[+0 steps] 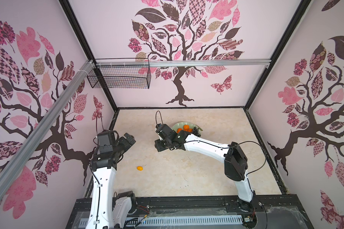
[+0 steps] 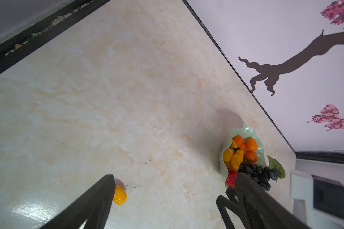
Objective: Place and organize the fake fruits in the fruit bowl
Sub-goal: 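Open the right gripper and move it back over the last kumquat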
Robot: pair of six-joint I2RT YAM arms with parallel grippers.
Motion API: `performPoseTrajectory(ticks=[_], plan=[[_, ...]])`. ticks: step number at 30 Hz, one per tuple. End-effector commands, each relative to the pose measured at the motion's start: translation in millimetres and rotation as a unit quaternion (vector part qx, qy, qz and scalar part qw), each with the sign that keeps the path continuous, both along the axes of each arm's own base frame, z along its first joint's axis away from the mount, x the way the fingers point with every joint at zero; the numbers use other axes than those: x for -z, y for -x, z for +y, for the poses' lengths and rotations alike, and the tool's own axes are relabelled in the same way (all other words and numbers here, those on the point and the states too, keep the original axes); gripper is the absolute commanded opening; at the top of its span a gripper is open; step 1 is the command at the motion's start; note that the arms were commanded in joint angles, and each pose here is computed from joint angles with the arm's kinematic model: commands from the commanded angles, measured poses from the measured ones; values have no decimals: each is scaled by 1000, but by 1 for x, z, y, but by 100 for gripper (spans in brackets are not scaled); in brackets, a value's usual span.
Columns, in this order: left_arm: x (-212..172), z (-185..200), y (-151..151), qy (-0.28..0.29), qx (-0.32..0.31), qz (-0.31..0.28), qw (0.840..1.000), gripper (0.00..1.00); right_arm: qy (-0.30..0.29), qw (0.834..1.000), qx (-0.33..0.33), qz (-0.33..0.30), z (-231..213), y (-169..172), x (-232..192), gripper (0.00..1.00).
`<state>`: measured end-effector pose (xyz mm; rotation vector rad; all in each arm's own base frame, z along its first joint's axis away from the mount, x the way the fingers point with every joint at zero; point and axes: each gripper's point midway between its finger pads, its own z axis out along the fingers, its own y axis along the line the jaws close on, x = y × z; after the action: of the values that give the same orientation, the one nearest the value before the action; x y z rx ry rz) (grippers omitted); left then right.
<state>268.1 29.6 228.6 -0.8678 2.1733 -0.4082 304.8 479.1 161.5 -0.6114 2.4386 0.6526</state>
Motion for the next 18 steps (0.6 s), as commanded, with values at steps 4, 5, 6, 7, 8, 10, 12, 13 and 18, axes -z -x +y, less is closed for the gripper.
performPoseTrajectory(ticks=[4,5,6,7,8,10,12,13,18], plan=[[19,11,26,31,-36,30,998,98,15,998,-55,0,49,29,25,50],[21,14,30,28,-49,35,998,98,16,998,-64,-3,56,34,28,50],[22,19,35,21,-66,42,997,98,17,997,-74,-3,62,39,32,49],[22,22,38,16,-78,45,996,98,17,996,-82,-3,68,43,34,49],[21,26,42,9,-90,49,995,98,17,996,-90,-4,74,47,38,50],[20,32,49,-6,-105,59,993,98,11,994,-107,-2,85,54,43,50],[20,38,53,-20,-118,69,990,98,5,992,-129,-1,98,62,50,50],[19,40,55,-26,-122,72,990,98,3,990,-140,1,102,66,54,50],[17,45,56,-31,-138,76,987,98,8,983,-185,12,123,80,84,50]])
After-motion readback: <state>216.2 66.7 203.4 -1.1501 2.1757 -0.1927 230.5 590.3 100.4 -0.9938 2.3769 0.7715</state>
